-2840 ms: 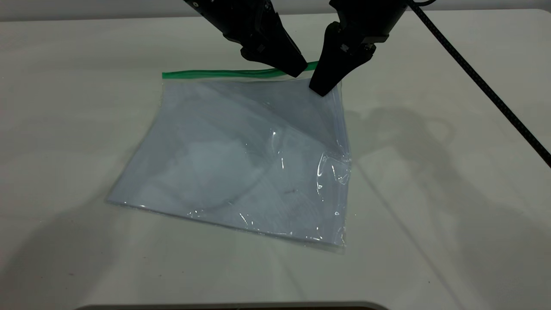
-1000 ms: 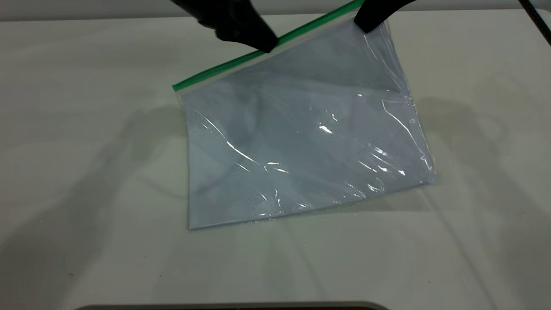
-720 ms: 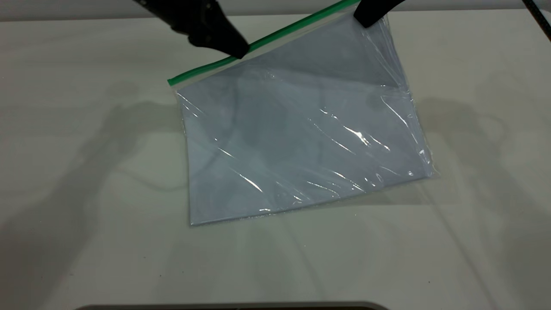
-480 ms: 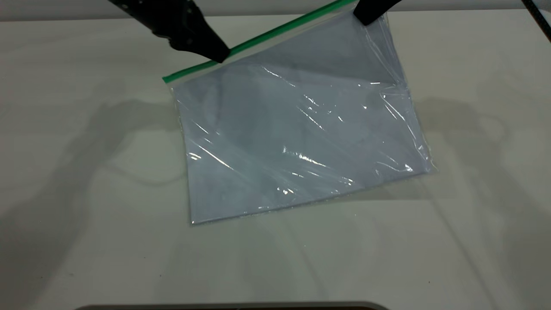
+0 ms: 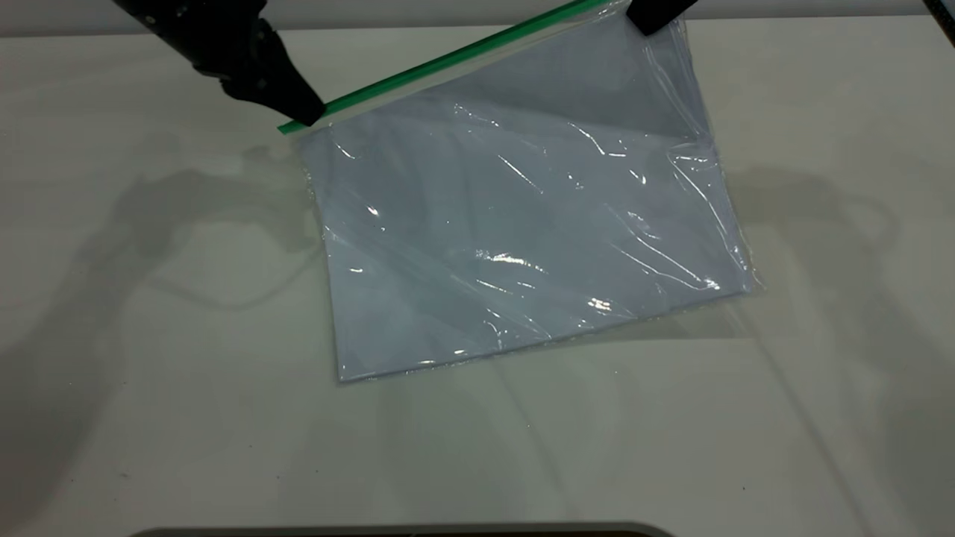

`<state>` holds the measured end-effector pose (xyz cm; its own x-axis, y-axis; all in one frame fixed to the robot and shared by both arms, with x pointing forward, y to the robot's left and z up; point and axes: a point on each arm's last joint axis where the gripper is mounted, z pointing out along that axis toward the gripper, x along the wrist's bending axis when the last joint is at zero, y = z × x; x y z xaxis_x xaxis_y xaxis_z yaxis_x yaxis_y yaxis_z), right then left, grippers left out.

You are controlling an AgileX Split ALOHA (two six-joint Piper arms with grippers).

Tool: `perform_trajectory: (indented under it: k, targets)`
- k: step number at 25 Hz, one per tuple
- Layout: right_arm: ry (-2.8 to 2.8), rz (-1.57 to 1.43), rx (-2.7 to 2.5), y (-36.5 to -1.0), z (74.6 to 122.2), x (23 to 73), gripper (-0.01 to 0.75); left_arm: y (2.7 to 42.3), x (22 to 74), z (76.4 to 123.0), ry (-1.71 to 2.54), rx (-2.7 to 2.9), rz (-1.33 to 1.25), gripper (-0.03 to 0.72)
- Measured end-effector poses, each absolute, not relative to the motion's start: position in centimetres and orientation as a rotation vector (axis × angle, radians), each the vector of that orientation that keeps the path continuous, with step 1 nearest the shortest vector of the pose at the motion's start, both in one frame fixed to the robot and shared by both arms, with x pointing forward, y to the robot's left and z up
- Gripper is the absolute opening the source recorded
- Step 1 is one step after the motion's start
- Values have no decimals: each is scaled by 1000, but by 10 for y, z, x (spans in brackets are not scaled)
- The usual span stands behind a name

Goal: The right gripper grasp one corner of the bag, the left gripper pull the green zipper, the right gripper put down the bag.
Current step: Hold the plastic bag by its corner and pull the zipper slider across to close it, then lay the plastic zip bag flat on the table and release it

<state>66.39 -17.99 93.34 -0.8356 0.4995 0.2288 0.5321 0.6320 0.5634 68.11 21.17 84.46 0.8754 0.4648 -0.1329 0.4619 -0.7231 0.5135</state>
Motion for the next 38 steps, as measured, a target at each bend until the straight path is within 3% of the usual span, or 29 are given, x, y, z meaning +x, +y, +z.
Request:
perform_trajectory:
  k: [14, 17, 23, 28, 32, 38]
  targets:
    - [-2782, -1009, -888, -180, 934, 664, 33, 225, 683, 848, 764, 2452, -8, 110]
    - [-2793, -1009, -903, -183, 934, 666, 33, 225, 688, 866, 809, 2366, 33, 176]
    - [-2717, -1071, -1040, -181, 912, 675, 35, 218, 686, 947, 778, 2190, 140, 401]
    - [-2655, -1082, -1151, -180, 879, 683, 54, 211, 670, 1002, 679, 2100, 127, 452]
    - [-2676, -1051, -1161, -176, 859, 684, 135, 209, 658, 1030, 636, 2075, 112, 452]
    - [-2841, -1040, -1098, -180, 887, 687, 410, 210, 646, 1059, 654, 2052, 141, 452]
